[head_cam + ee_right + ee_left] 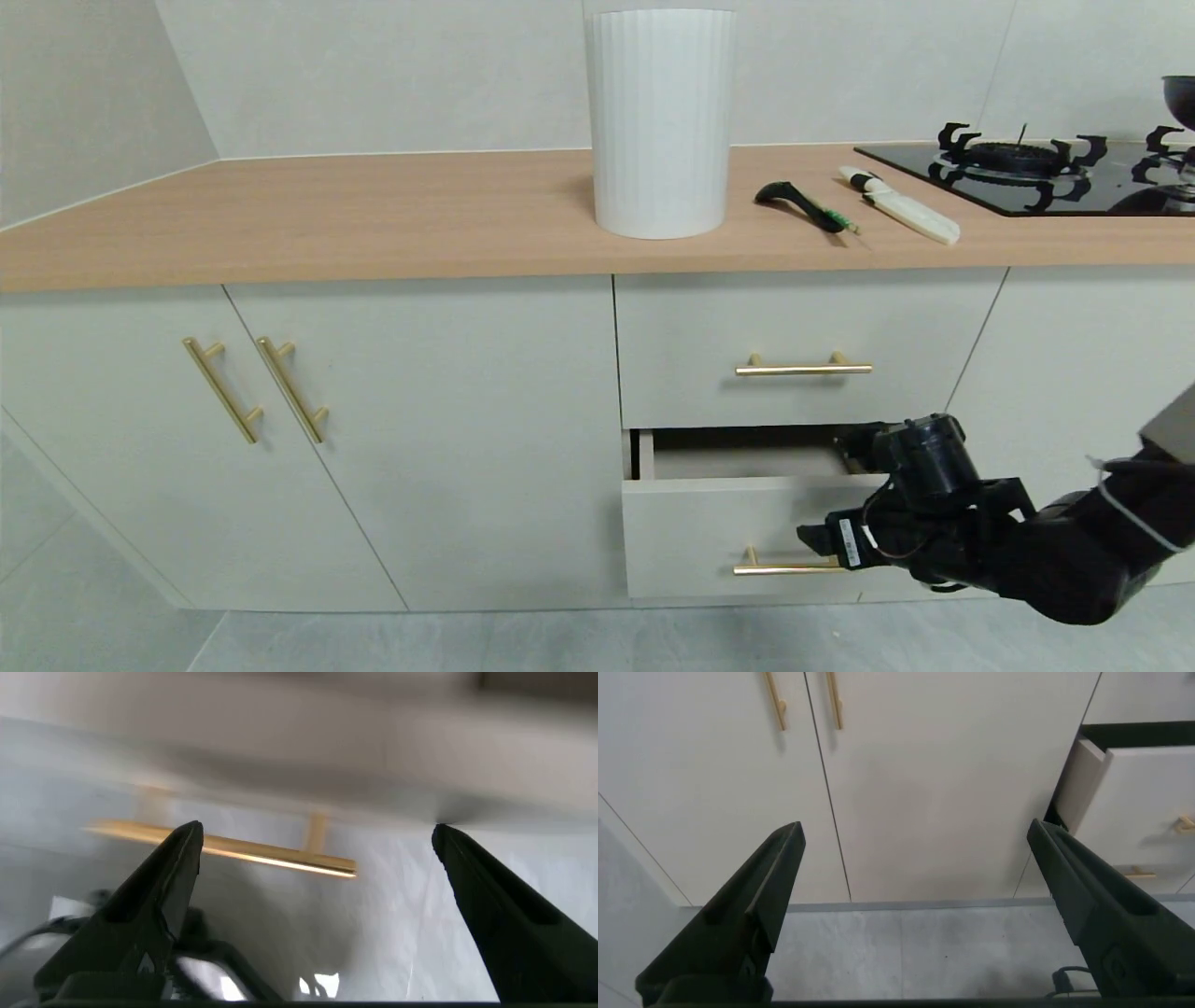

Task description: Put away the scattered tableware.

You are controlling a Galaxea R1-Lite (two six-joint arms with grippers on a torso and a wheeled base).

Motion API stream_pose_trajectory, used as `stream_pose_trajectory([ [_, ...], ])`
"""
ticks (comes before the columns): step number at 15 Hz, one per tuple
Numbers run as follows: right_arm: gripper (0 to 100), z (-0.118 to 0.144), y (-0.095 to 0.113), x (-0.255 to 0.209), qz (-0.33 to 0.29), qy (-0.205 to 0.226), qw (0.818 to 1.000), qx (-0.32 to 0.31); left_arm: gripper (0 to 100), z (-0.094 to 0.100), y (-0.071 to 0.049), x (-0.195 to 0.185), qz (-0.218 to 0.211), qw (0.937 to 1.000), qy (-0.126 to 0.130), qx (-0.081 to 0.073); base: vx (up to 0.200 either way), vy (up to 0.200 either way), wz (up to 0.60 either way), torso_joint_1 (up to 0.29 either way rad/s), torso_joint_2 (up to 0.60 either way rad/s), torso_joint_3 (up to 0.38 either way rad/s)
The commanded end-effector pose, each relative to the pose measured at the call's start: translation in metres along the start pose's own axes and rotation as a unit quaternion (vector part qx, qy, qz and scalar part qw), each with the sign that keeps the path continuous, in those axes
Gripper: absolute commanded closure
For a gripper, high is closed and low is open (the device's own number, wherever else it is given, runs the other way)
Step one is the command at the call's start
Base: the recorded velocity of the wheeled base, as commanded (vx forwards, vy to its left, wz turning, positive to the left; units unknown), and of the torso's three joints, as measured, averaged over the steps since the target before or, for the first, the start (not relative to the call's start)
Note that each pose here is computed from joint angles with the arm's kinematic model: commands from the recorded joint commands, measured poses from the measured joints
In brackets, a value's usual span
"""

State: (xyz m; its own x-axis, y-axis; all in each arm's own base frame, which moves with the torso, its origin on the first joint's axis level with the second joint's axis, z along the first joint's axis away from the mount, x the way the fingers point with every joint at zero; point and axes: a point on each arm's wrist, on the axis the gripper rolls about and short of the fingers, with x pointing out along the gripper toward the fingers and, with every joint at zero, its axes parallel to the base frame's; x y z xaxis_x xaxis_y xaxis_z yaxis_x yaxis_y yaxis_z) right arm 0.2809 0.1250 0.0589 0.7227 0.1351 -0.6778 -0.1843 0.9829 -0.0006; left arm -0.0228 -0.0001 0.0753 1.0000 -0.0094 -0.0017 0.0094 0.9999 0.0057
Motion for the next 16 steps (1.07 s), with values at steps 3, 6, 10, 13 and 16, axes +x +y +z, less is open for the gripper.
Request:
stream_pose_trajectory([
  [3,0,0.030,0.009,-0.067,0.035,-0.093,0.995,0.005,0,0.000,0.000,0.000,0.000,1.0000,0.000,0.000,0.000,0.000,0.00,0.000,0.00,0.000],
  [6,0,0.036,0.009,-0.067,0.030,-0.119,0.992,0.027,0,0.000,0.000,0.000,0.000,1.0000,0.001,0.000,0.000,0.000,0.00,0.000,0.00,0.000],
  [10,0,0.027,0.013,-0.024,-0.019,-0.124,0.991,0.037,0,0.000,0.000,0.000,0.000,1.0000,0.001,0.000,0.000,0.000,0.00,0.000,0.00,0.000],
  [13,0,0.018,0.018,0.007,-0.034,-0.131,0.990,0.039,0,0.000,0.000,0.000,0.000,1.0000,0.001,0.000,0.000,0.000,0.00,0.000,0.00,0.000],
  [16,0,0.013,0.019,0.016,-0.036,-0.127,0.991,0.037,0,0.000,0.000,0.000,0.000,1.0000,0.001,0.000,0.000,0.000,0.00,0.000,0.00,0.000],
])
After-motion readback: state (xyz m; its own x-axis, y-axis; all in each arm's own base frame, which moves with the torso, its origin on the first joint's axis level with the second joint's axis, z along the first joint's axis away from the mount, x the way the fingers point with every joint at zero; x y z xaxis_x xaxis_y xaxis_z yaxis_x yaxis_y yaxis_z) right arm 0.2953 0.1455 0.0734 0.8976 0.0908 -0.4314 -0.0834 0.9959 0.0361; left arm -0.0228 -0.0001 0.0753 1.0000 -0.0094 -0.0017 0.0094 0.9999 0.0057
